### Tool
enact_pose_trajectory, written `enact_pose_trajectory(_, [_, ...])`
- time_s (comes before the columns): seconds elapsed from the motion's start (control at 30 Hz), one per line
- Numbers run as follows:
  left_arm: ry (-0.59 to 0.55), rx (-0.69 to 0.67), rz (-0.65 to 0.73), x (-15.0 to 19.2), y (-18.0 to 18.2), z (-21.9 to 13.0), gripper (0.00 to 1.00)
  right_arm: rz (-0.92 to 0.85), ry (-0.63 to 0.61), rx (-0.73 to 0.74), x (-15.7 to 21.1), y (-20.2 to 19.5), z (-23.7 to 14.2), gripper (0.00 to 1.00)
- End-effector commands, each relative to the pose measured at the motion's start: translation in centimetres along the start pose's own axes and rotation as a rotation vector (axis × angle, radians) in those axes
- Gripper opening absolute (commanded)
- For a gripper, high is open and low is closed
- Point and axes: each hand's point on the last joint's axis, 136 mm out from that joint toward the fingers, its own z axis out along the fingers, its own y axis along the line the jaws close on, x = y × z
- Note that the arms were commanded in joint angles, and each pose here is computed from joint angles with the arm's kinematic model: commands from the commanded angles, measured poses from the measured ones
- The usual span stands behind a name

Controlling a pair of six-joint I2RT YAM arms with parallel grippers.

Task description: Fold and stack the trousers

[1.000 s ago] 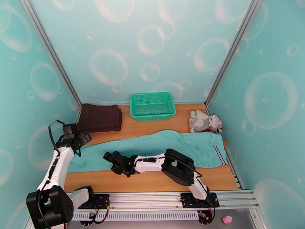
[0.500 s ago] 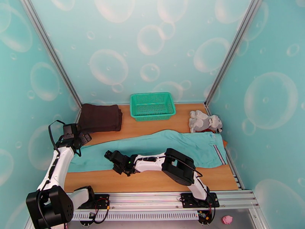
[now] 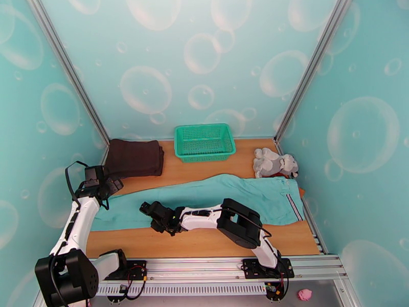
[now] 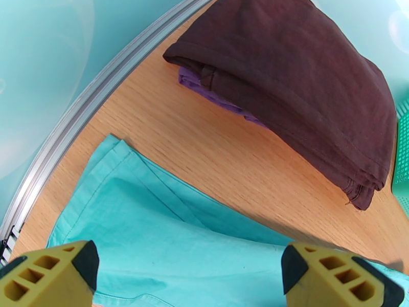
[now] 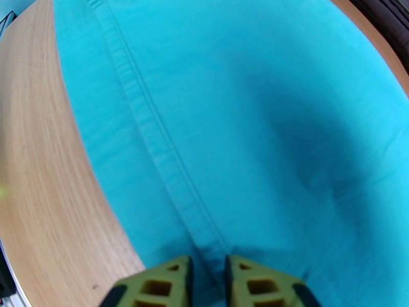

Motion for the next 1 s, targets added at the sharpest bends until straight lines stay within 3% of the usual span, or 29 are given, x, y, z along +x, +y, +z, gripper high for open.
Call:
enact_pose_trajectory(0.0, [-0.008, 0.022, 0.013, 0.2, -0.5, 0.0, 0.99, 0.004, 0.003, -0.006, -0.2, -0.2, -0.3, 0.26])
enact_pose_trajectory(0.17, [-0.008, 0.025, 0.013, 0.2, -0.5, 0.0, 0.99, -0.010, 0.028, 0.005, 0.3, -0.3, 0.1, 0.22])
enact_pose_trajectory(0.43, [-0.006, 0.035, 0.019, 0.2, -0.8, -0.1, 0.99, -0.010, 0.022, 0.031, -0.4, -0.8, 0.0, 0.00])
enact_pose_trajectory(0.97, [-0.013, 0.030, 0.018, 0.2, -0.7, -0.2, 0.99, -0.022, -0.075, 0.034, -3.3, -0.6, -2.8, 0.00])
